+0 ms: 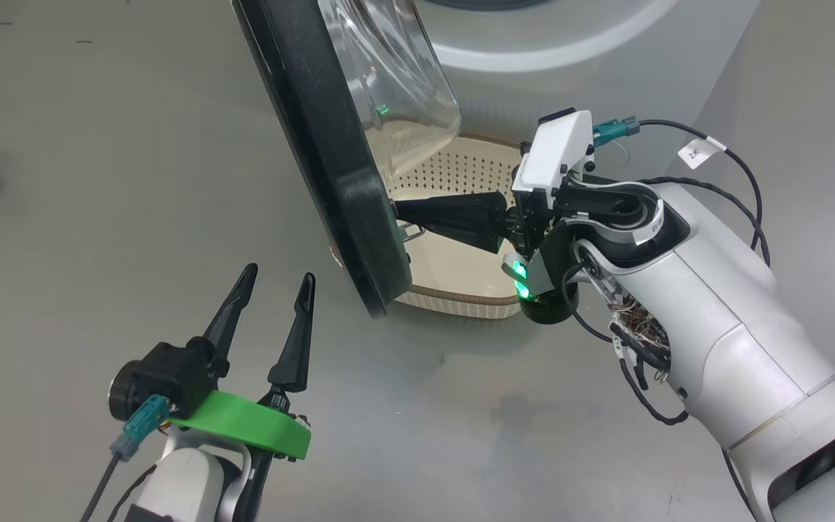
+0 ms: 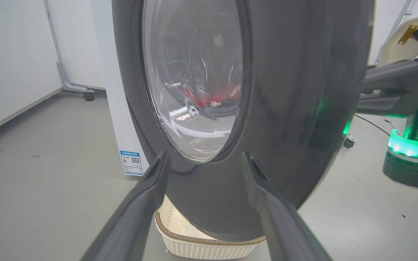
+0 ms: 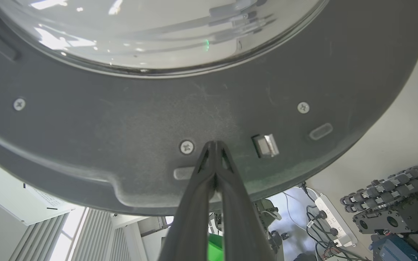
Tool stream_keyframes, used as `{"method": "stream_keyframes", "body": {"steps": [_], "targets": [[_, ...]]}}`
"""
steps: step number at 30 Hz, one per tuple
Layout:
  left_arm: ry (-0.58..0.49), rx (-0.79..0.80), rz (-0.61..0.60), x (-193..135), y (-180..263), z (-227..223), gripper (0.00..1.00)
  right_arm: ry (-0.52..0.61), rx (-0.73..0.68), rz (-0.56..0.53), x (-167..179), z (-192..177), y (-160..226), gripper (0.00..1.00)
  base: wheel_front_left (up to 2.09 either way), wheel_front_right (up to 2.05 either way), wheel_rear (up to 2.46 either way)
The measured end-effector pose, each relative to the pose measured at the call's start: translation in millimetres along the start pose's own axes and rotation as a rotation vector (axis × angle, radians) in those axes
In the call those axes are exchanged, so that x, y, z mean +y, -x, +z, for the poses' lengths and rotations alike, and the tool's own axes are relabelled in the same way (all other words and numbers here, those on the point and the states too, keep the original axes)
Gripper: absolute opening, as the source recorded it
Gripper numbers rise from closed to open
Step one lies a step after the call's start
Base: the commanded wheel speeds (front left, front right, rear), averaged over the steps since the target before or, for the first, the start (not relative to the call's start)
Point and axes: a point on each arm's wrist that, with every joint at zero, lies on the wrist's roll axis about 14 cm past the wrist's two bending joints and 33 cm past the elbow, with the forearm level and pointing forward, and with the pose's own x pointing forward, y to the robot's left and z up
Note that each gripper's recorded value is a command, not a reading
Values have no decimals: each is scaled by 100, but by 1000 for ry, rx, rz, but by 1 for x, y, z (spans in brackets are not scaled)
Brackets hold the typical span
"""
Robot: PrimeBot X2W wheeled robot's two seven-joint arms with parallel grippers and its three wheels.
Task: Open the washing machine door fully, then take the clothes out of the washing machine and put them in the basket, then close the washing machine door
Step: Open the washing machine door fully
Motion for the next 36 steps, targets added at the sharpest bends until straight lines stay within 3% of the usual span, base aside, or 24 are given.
{"method": "stream_keyframes", "body": {"steps": [8,18,22,25,32,33,36], "targets": [[1,-10,14,5,-1,3,100,21,-45,-31,-5,0,-3,0,0,0,0],[-9,-36,27,11,-5,11,100,299,-210,-179,-22,15,11,0,0,0,0],[-21,-53,18,9,-8,16,100,484,-326,-223,-17,31,28,0,0,0,0],[-23,-66,8,6,-11,20,100,676,-399,-293,-14,44,49,0,0,0,0],[-14,-69,-8,-1,-8,19,100,1002,-605,-472,-11,67,111,0,0,0,0],[-18,-69,-16,-3,-6,19,100,1113,-641,-530,-10,69,128,0,0,0,0],[-16,-71,-27,-7,-5,19,100,1193,-726,-564,-6,70,151,0,0,0,0]]}}
